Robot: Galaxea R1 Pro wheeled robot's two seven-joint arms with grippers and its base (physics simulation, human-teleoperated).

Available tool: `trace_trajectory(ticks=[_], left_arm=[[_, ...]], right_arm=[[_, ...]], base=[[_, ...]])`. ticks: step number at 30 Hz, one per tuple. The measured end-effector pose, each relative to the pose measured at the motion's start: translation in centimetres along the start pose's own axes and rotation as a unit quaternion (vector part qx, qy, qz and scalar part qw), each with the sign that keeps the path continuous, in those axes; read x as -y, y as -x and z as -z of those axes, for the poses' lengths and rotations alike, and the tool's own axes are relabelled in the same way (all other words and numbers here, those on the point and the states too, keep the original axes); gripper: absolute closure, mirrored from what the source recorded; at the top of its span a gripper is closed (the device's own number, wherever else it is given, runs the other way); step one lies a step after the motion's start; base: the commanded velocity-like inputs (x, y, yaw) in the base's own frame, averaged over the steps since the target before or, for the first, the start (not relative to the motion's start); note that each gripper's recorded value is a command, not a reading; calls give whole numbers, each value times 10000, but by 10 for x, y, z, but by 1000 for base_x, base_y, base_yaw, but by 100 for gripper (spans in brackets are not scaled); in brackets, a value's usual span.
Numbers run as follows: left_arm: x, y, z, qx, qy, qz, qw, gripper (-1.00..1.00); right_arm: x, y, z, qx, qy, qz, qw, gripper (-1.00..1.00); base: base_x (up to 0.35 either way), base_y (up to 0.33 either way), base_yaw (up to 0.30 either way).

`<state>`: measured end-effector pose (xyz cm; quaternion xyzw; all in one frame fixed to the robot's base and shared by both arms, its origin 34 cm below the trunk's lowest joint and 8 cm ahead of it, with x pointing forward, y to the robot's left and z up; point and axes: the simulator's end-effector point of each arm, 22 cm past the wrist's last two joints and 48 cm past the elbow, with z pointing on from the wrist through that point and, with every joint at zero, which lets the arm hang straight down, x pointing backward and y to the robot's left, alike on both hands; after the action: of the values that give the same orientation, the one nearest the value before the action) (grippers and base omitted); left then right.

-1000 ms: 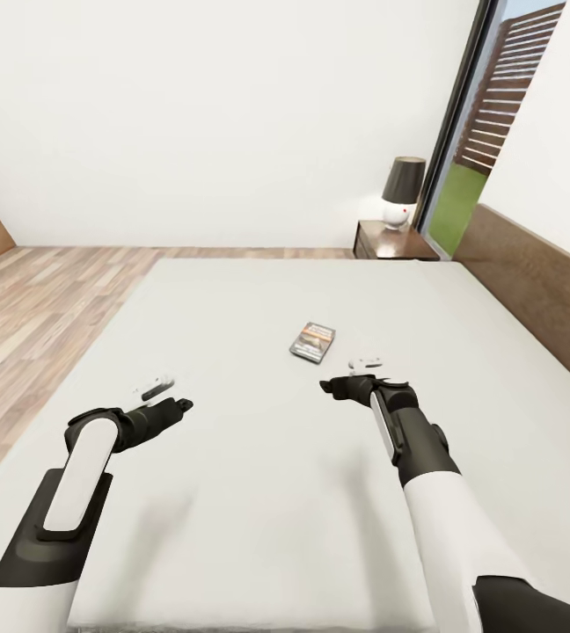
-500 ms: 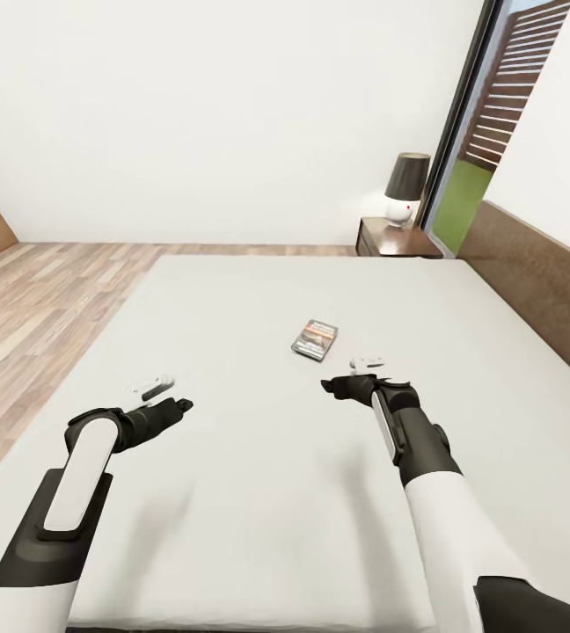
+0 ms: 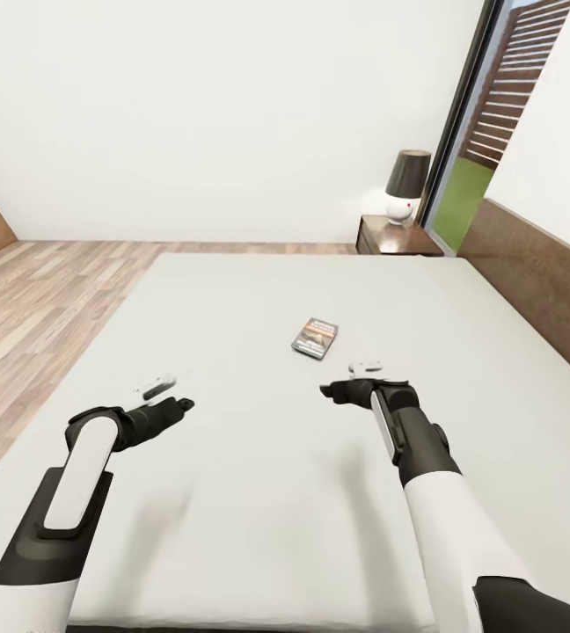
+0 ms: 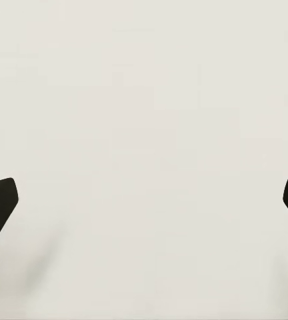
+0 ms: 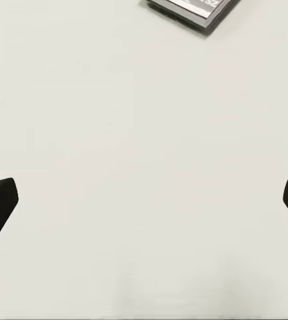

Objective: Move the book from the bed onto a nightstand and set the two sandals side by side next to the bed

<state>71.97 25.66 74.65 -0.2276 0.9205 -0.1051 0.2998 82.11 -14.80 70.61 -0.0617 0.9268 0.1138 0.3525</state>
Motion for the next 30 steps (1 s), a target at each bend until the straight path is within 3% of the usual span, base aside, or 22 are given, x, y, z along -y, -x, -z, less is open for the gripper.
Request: trace_trajectory(ticks=[6, 20, 30], left_arm=[[3, -8, -3, -183, -74, -47, 9998, -100], [-1, -18, -12, -319, -52, -65, 9995, -100], [0, -15, -5, -392, 28, -75, 9992, -100]], right_arm=[[1, -10, -3, -188, -1, -41, 9998, -100], [1, -24, -12, -332, 7, -67, 9994, -100], [-1, -20, -7, -408, 8, -78, 9991, -100]], base=[[0, 0, 0], [0, 0, 0], [0, 0, 0]])
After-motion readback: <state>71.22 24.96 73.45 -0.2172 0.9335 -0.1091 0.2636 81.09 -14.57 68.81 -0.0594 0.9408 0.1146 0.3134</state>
